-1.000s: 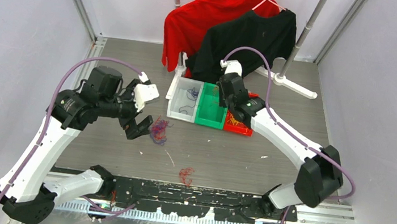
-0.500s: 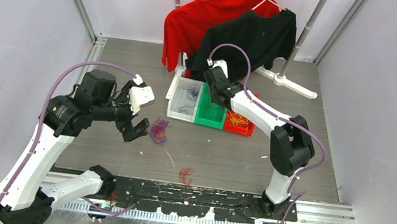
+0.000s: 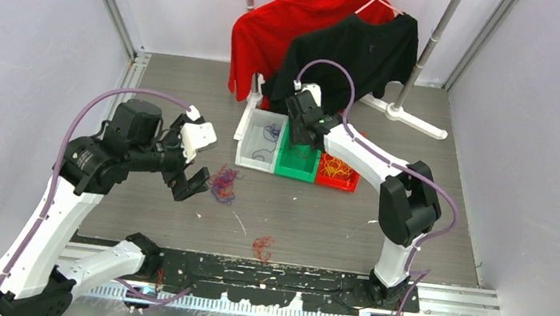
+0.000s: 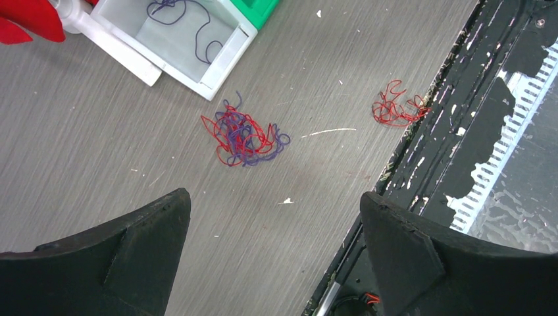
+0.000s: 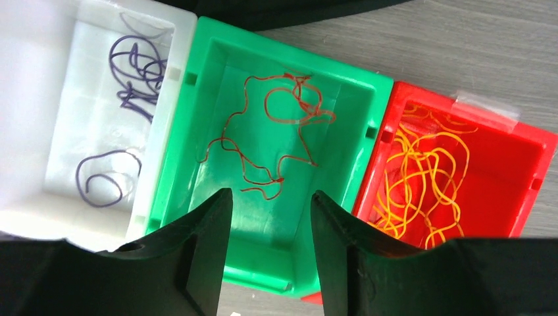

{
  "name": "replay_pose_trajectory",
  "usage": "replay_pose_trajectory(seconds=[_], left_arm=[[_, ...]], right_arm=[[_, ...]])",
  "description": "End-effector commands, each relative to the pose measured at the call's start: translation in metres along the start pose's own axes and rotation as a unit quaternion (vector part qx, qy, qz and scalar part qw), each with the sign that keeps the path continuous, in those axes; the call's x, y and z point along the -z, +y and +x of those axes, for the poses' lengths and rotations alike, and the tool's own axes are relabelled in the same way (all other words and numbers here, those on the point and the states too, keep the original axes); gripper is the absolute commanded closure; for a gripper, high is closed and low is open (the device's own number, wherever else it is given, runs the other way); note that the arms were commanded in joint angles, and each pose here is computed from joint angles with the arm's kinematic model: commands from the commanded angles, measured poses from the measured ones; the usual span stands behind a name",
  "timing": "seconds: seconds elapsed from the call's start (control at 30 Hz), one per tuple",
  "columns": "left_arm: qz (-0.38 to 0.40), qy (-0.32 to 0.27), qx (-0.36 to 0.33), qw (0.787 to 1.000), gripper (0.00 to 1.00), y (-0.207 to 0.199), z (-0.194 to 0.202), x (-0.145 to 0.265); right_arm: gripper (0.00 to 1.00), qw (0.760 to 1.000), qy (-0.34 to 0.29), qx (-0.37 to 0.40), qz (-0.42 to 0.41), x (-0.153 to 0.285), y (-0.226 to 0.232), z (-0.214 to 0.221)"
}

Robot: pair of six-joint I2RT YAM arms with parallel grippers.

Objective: Untangle the cables

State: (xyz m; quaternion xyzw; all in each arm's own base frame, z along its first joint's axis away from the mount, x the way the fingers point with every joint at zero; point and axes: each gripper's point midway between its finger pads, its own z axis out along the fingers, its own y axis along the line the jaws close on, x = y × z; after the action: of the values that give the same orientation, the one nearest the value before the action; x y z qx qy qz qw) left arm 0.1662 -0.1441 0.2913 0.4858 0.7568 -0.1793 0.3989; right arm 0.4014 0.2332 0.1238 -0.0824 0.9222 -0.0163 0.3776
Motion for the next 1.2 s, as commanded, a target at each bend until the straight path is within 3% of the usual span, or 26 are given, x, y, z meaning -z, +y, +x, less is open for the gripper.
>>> replay_pose_trajectory(seconds=[0.0,0.23,0.37,0.5,0.7,0.83,1.03,1.1,1.17], left_arm=[[-0.005,-0.014,-0.006,1.0,0.01,0.002,-0.007,0.0],[-0.001,0.002,0.023,1.0,0.01,0.005,-0.003,-0.01],[0.004,0.008,0.034,0.999,0.01,0.006,0.0,-0.016],[0.009,0.014,0.034,0.999,0.0,0.004,0.004,-0.017],[0.008,0.024,0.034,0.999,0.01,0.006,0.009,-0.022],[0.004,0.039,0.041,0.998,0.0,0.01,0.014,-0.025],[-0.003,0.042,0.04,0.998,0.0,0.013,0.017,-0.024],[-0.005,0.042,0.039,0.998,0.0,0.013,0.018,-0.024],[-0.007,0.044,0.038,0.998,0.0,0.014,0.021,-0.026]], right_arm=[[0.47,0.994,-0.069,-0.065,-0.052,0.043,0.004,-0.037],[0.41,0.986,-0.097,-0.058,-0.119,0.092,0.03,0.002],[0.36,0.978,-0.074,-0.001,-0.194,0.13,0.08,0.069],[0.3,0.959,-0.09,0.068,-0.259,0.172,0.116,0.13],[0.3,0.946,-0.014,0.12,-0.302,0.174,0.138,0.203],[0.37,0.944,0.023,0.133,-0.302,0.161,0.145,0.229],[0.5,0.947,0.03,0.137,-0.289,0.144,0.148,0.242],[0.63,0.949,0.024,0.138,-0.282,0.142,0.147,0.24],[0.83,0.951,0.016,0.133,-0.279,0.145,0.143,0.233]])
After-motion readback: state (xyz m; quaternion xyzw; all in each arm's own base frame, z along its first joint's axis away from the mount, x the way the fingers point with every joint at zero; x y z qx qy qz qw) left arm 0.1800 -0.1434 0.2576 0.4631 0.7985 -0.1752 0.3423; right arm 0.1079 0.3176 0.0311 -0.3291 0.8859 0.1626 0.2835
